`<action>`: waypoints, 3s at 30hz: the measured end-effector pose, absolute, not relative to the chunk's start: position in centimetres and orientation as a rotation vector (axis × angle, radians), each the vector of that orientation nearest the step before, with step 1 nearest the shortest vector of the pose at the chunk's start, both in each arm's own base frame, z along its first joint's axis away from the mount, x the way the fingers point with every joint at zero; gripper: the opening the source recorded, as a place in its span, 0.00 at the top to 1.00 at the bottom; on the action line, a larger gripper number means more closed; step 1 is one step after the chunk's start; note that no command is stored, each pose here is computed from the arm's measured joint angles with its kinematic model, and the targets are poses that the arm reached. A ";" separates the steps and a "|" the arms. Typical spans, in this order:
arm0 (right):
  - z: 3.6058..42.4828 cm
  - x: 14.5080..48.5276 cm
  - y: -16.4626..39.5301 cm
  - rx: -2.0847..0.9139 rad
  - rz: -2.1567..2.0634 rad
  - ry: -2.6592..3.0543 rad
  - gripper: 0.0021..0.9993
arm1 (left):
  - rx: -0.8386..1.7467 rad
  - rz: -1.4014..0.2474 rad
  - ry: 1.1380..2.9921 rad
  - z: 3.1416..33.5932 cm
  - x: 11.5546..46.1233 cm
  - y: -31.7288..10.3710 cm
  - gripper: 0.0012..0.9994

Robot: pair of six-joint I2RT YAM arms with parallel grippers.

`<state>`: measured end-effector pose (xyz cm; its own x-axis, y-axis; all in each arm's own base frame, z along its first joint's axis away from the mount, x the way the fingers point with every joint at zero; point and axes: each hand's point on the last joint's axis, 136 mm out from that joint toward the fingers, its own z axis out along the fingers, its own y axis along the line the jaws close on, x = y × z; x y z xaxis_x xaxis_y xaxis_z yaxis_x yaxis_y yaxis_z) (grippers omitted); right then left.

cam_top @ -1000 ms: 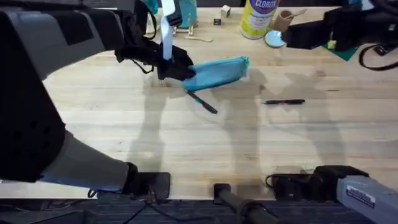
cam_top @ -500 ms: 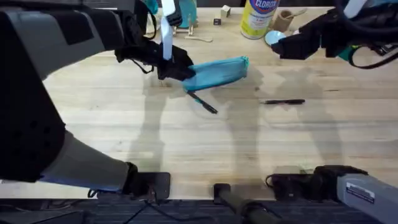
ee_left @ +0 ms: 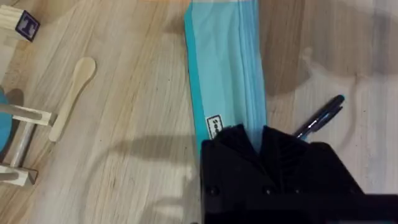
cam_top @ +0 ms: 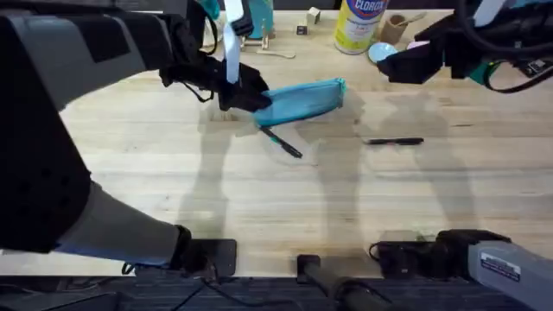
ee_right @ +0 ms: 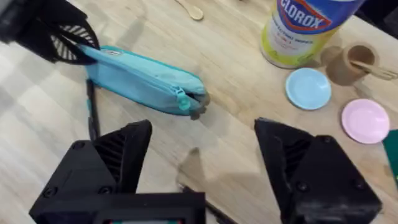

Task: Unzip the bag, pick up the pens from the table one at a time and place them inside, then zip the bag closed.

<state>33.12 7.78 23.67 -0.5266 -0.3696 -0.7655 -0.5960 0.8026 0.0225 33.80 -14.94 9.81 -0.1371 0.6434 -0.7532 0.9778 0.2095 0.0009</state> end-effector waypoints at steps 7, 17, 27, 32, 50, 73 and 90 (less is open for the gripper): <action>23.4 33.4 7.0 -0.716 0.289 2.195 0.00 | 1.503 -0.682 1.859 9.8 33.8 -14.9 0.96; 22.5 33.9 4.1 -0.657 0.098 2.268 0.00 | 1.503 -0.682 1.859 9.8 33.8 -14.9 0.96; 25.3 33.4 1.6 -0.708 0.224 2.135 0.00 | 1.503 -0.682 1.859 9.8 33.8 -14.9 0.96; 24.9 31.0 2.9 -0.857 0.359 2.088 0.00 | 1.503 -0.682 1.858 9.8 33.8 -14.9 0.96; 23.4 30.8 3.9 -1.180 0.342 1.916 0.00 | 1.503 -0.681 1.859 9.8 33.8 -14.9 0.96; 19.7 32.1 7.4 -1.295 0.506 1.925 0.00 | 1.503 -0.682 1.859 9.8 33.8 -14.9 0.96; 14.4 34.9 10.7 -1.390 0.618 1.917 0.00 | 1.504 -0.681 1.859 9.8 33.8 -14.9 0.96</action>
